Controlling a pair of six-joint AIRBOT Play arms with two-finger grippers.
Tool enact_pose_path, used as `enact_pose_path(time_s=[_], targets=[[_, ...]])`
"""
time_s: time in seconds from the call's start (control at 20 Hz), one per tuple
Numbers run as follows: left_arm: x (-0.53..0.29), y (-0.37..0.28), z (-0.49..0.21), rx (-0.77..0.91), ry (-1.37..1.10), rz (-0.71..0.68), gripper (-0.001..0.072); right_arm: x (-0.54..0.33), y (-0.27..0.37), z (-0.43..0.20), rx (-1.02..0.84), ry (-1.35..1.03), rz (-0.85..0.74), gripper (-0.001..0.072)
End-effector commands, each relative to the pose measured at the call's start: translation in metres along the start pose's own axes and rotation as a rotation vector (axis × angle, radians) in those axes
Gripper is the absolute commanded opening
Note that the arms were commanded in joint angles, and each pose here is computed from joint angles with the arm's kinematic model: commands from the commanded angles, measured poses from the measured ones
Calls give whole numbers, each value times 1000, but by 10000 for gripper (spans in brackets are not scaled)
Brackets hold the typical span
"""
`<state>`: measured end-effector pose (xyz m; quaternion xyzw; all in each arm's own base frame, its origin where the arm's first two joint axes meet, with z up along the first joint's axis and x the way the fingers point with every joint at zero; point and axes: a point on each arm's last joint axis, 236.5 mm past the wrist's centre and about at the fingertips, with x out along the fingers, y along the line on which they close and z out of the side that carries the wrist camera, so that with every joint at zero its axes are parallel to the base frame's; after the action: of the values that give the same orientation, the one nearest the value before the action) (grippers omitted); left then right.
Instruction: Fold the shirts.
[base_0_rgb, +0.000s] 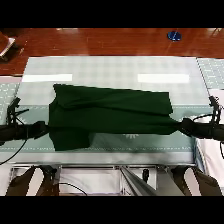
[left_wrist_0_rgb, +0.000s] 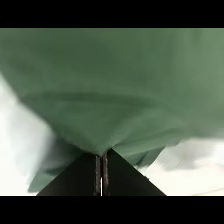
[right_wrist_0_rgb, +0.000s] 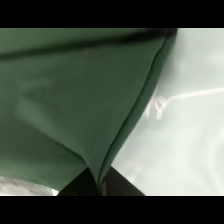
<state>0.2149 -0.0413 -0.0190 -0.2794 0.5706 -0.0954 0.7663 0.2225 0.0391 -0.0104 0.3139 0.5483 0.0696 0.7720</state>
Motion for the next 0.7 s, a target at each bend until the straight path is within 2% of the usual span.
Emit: enact_pose_path(time_s=[0.0, 0.3, 0.65], targets=[[2, -21, 53, -16, -159, -120, 18, 9, 2, 21, 30, -58, 35, 22], [31, -46, 140, 36, -81, -205, 18, 40, 1, 69, 86, -52, 135, 22], [89, -74, 231, 53, 22, -244, 18, 91, 18, 146, 99, 13, 136, 22]])
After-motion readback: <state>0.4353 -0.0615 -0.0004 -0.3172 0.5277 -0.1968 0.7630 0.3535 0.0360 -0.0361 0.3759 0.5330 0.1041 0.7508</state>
